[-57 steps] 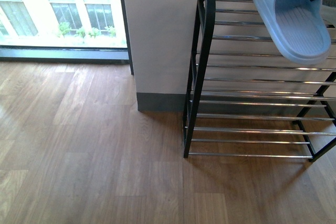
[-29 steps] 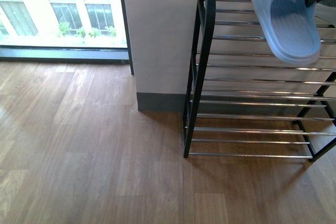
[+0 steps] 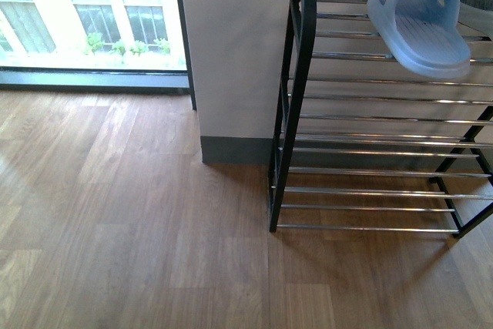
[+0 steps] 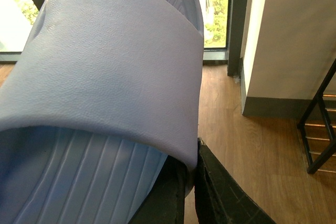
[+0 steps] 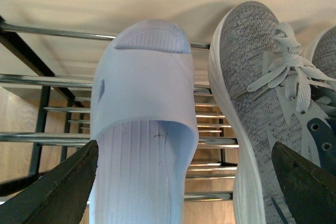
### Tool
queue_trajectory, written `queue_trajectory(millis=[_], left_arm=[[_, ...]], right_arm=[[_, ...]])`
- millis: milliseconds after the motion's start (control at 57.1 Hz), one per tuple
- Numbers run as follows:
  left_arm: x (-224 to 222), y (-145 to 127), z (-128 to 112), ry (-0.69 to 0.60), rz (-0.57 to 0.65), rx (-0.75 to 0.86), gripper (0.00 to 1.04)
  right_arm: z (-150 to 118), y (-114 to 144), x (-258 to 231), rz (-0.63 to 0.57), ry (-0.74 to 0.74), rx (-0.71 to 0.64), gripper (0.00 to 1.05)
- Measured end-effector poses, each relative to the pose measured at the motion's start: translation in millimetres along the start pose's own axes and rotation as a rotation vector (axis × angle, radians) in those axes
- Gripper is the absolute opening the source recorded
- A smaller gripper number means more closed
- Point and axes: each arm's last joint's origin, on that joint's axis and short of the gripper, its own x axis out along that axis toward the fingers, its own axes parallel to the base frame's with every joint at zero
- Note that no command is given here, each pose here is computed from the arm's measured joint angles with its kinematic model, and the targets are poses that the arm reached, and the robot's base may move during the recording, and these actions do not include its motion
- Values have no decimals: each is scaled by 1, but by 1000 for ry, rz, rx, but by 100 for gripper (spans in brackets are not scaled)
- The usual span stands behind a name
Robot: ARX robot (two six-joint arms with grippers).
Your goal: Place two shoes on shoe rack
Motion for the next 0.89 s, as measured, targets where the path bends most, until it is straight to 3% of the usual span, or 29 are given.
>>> queue_trajectory(millis=[228,350,490,595,735,892], left_arm=[[0,0,0,0,0,0,2],[0,0,0,0,0,0,2],[0,0,0,0,0,0,2],[0,0,0,0,0,0,2],[0,0,0,0,0,0,2],[0,0,0,0,0,0,2]], right_arm=[[-22,1,-48,132,-182,26,96],[-47,0,-98,242,-401,40,96],[-79,-7,-132,262,-537,58,96],[-104,-14,-146,258,-594,76,96],[-160,-27,-160,243,-615,172,96],[-195,-28,-161,224,-603,228,96]])
